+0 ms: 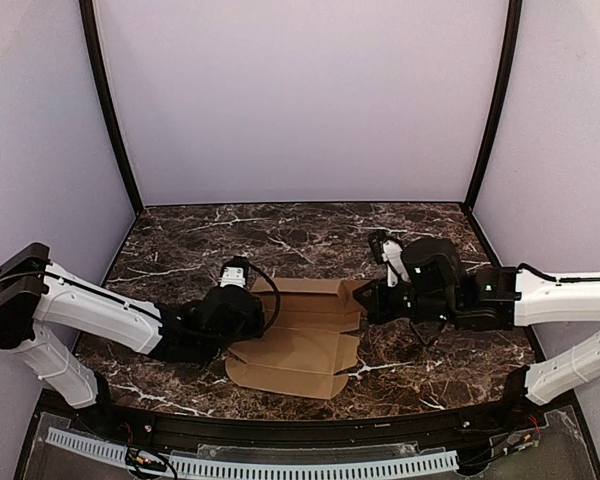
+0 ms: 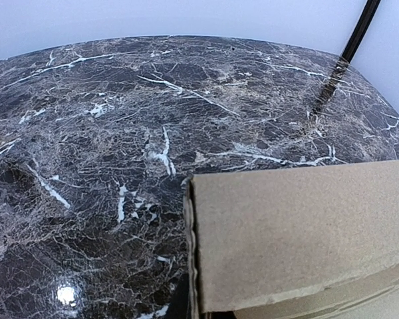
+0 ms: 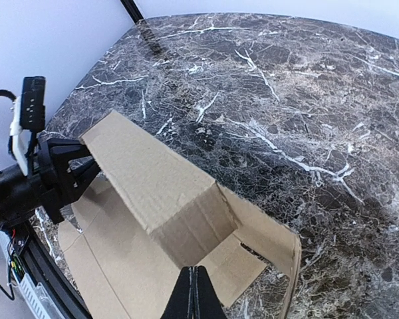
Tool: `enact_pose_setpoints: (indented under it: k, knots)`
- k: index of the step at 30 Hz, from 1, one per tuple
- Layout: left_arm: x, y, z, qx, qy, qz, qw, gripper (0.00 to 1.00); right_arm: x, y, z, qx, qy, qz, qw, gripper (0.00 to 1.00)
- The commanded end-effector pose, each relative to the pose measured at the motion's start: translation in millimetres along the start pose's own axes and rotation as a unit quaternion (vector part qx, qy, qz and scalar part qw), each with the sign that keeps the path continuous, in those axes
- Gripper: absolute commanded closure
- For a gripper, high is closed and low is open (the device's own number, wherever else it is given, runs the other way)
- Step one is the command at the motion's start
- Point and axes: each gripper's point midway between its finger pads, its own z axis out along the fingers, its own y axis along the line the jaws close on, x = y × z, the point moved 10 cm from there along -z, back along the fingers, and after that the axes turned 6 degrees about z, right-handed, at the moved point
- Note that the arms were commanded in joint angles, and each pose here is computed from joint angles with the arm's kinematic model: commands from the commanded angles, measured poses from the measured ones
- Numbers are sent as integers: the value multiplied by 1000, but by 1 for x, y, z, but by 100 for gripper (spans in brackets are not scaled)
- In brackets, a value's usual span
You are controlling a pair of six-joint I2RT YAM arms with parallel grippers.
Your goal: Fold the paper box
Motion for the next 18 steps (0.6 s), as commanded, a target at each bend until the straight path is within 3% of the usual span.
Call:
enact_pose_setpoints:
  k: [1,11,18]
  knots:
    - [-22,2,-2,16,-15,-26,999,100,-10,1,-25,-18,-14,-38,999,100]
    - [-37,14,-2,64,-5,-89,994,100,-9,-5,-69,-88,-64,-98,989,100]
    - [-47,10,-11,123,1,-126,984,100,-2,-2,-86,-189,-124,-156,961,100]
